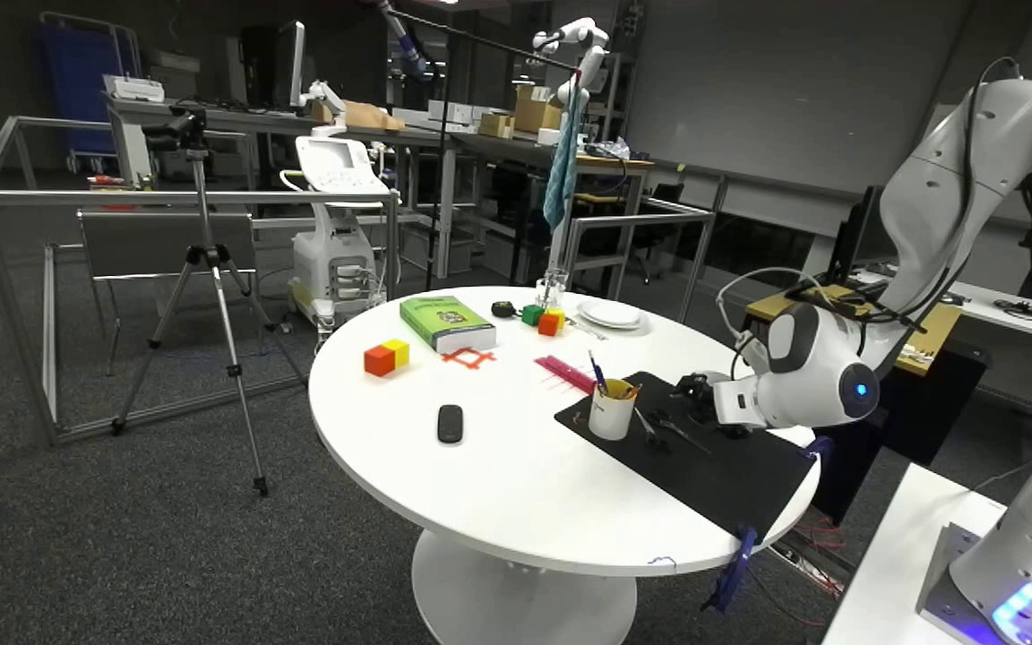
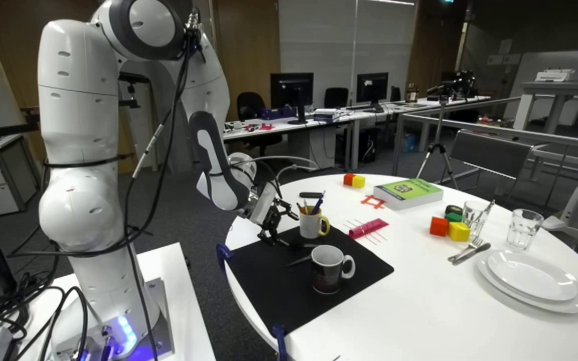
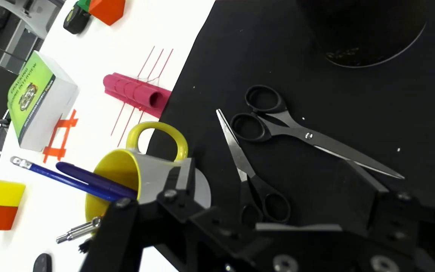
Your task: Put the scissors on the black mat
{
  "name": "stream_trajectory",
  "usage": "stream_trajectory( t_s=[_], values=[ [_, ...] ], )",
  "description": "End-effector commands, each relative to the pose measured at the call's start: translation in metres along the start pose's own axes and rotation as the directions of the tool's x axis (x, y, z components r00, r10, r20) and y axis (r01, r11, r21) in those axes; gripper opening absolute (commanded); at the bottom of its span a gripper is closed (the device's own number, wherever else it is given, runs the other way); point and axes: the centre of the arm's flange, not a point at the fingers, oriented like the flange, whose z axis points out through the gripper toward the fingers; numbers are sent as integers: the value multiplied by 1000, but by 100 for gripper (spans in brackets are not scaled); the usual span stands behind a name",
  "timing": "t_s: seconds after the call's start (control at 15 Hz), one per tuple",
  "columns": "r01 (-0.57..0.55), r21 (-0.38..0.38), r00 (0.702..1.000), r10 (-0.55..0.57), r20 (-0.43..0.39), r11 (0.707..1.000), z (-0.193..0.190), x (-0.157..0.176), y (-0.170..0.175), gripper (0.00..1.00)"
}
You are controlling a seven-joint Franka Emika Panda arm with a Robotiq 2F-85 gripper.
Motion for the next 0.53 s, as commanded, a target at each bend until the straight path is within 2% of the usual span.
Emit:
stream_trajectory(
  t_s=[0.0,0.47],
  values=[
    [-20,46,999,21,-27,999,-12,-27,22,100],
    [-94,152,990,108,-90,984,-21,-62,50,100]
  ],
)
